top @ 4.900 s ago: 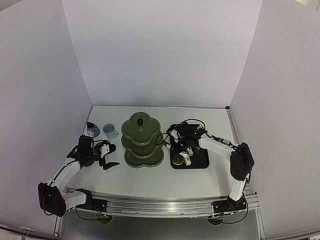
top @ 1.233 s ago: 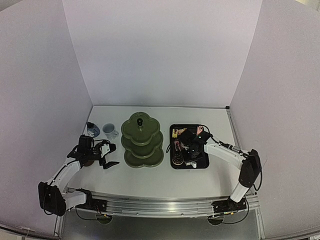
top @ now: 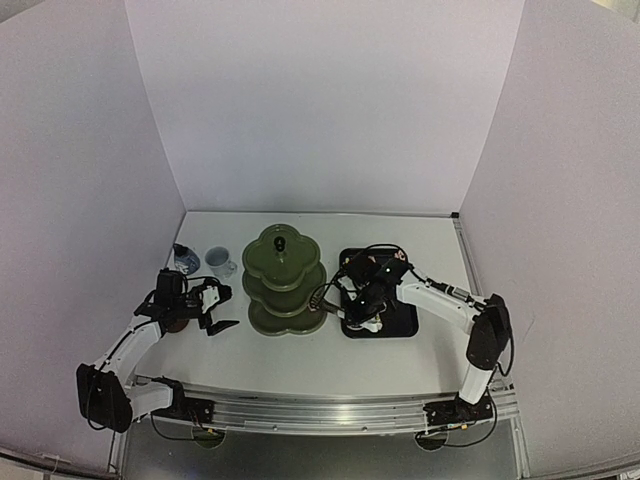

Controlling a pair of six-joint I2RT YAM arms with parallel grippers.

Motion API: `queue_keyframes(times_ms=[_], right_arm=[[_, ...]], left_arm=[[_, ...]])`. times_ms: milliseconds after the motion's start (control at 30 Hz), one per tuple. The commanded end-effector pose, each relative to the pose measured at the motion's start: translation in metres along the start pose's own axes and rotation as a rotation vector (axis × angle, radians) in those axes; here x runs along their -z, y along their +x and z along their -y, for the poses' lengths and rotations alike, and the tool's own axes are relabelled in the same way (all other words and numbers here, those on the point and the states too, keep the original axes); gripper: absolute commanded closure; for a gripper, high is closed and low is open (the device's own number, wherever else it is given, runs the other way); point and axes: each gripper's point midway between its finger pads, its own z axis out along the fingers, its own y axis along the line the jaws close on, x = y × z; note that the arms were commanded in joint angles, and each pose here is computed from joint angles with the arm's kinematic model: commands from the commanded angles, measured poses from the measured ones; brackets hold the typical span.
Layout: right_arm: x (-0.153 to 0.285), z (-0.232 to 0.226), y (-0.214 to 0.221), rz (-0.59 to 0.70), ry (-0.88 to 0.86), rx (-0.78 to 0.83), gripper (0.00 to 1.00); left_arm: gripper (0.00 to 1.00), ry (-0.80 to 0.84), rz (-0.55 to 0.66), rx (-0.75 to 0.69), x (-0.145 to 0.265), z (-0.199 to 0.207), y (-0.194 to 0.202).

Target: Serve the afternoon tea

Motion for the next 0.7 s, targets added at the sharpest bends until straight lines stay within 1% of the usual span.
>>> queue_keyframes(times_ms=[0, 300, 367, 567, 667], right_arm=[[0.001, -0.008, -0.036, 0.097, 0.004, 0.069, 1.00], [-0.011, -0.004, -0.048, 0.096, 0.038, 0.088, 0.99], [-0.011, -0.003, -0.047, 0.096, 0.042, 0.090, 0.94], [-0.009, -0.005, -0.043, 0.096, 0.048, 0.095, 0.66], [-0.006, -0.008, -0.043, 0.099, 0.034, 0.090, 0.60]], left_arm=[[0.01, -0.019, 0.013, -0.025, 0.003, -0.001, -0.005], [0.01, -0.026, 0.004, -0.029, 0.003, -0.002, -0.004], [0.01, -0.027, 0.004, -0.030, 0.003, -0.002, -0.004], [0.01, -0.022, 0.002, -0.030, 0.002, -0.001, -0.002], [0.01, -0.021, 0.002, -0.030, 0.002, 0.000, -0.002]])
